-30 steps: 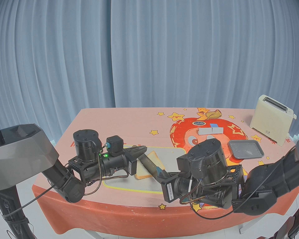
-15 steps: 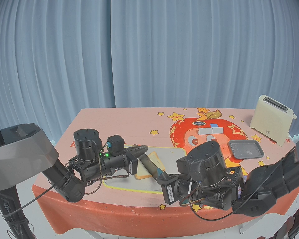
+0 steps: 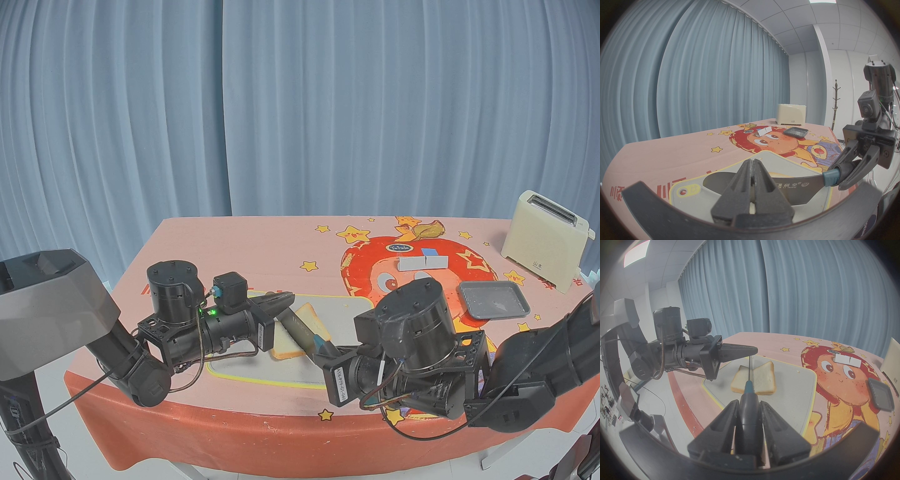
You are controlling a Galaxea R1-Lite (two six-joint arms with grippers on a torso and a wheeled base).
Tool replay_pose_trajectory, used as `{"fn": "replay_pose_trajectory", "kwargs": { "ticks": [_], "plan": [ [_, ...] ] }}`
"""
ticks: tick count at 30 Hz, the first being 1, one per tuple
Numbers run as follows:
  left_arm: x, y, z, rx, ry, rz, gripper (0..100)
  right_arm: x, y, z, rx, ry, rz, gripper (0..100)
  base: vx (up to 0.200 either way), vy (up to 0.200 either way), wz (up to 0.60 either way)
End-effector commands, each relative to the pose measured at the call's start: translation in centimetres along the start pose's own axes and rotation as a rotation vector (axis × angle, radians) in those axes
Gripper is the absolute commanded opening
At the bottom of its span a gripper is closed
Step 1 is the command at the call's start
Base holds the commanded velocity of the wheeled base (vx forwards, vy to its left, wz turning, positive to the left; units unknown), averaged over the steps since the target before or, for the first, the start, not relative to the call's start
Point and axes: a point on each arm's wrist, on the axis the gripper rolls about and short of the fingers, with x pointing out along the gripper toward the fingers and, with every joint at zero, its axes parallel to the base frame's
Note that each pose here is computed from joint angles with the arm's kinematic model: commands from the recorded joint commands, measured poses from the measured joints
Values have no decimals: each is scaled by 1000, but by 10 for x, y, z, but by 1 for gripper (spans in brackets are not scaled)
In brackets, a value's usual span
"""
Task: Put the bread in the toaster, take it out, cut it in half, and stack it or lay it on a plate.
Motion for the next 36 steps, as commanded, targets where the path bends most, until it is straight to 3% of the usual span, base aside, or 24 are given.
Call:
{"fn": "replay_pose_trajectory", "kwargs": {
  "ticks": [1,13,27,36],
  "plan": [
    [2,1,-1,0,-1,1,0,1,0,-1,-3,4,-1,0,0,0,0],
    [1,-3,6,9,-21,-8,0,4,1,-8,-12,27,-4,0,0,0,0],
    [1,-2,-1,-1,4,-5,0,1,2,-2,-5,2,2,0,0,0,0],
    [0,-3,14,16,-44,-5,0,5,1,-8,-17,28,-4,0,0,0,0]
  ]
}}
